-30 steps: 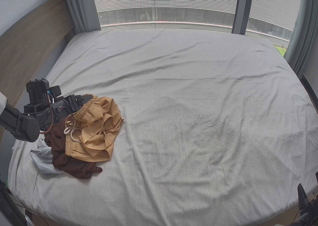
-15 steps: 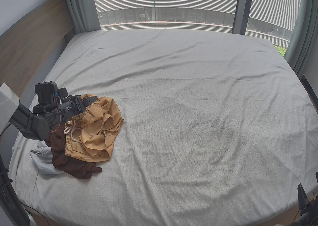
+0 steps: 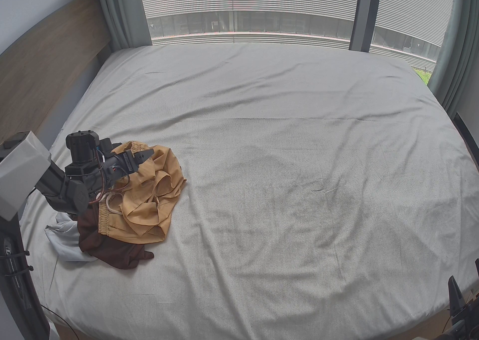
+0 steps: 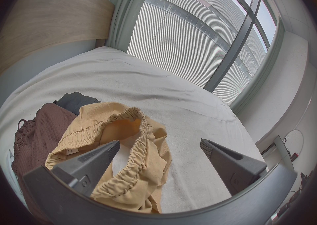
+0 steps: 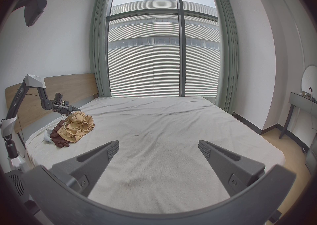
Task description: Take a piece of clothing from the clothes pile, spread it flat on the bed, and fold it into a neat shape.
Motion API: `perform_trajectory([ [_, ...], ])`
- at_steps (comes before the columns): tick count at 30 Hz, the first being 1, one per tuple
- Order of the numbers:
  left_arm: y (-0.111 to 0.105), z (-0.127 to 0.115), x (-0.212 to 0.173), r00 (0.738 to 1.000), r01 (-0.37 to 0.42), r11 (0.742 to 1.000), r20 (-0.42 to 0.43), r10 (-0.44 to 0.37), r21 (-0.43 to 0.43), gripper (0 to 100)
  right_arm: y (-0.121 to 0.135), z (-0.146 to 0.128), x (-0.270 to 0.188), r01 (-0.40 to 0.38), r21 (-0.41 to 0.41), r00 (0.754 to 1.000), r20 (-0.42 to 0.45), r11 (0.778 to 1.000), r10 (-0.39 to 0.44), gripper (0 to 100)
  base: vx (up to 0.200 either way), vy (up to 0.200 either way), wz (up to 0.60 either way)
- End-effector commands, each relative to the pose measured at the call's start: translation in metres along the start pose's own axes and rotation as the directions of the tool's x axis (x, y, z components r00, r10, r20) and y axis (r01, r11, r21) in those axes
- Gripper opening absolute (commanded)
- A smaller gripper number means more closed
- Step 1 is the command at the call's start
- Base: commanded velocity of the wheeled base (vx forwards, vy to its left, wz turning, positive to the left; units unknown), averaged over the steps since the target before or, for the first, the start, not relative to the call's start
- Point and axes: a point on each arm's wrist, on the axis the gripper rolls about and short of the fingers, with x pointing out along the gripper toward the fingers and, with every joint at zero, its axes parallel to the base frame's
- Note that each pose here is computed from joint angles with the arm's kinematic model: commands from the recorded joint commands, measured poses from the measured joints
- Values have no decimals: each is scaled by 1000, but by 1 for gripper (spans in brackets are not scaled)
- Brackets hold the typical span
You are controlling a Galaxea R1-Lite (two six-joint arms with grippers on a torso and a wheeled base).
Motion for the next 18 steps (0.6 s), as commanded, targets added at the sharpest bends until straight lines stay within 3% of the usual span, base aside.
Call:
perform_trajectory([
  [1,5,-7,10,1000,-2,1000,-8,2,-2,100,0,-5,0,0,-1,1000,-3,1000,0,100,0,0,0],
  [15,2,2,26,999,10,1000,40,-9,-27,100,0,-5,0,-1,-1,1000,-3,1000,1,100,0,0,0],
  [16,2,2,26,999,10,1000,40,-9,-27,0,0,-5,0,-1,-1,1000,-3,1000,1,100,0,0,0],
  [18,4,0,28,999,-3,1000,39,4,-29,0,0,-5,0,-1,-1,1000,-3,1000,1,100,0,0,0],
])
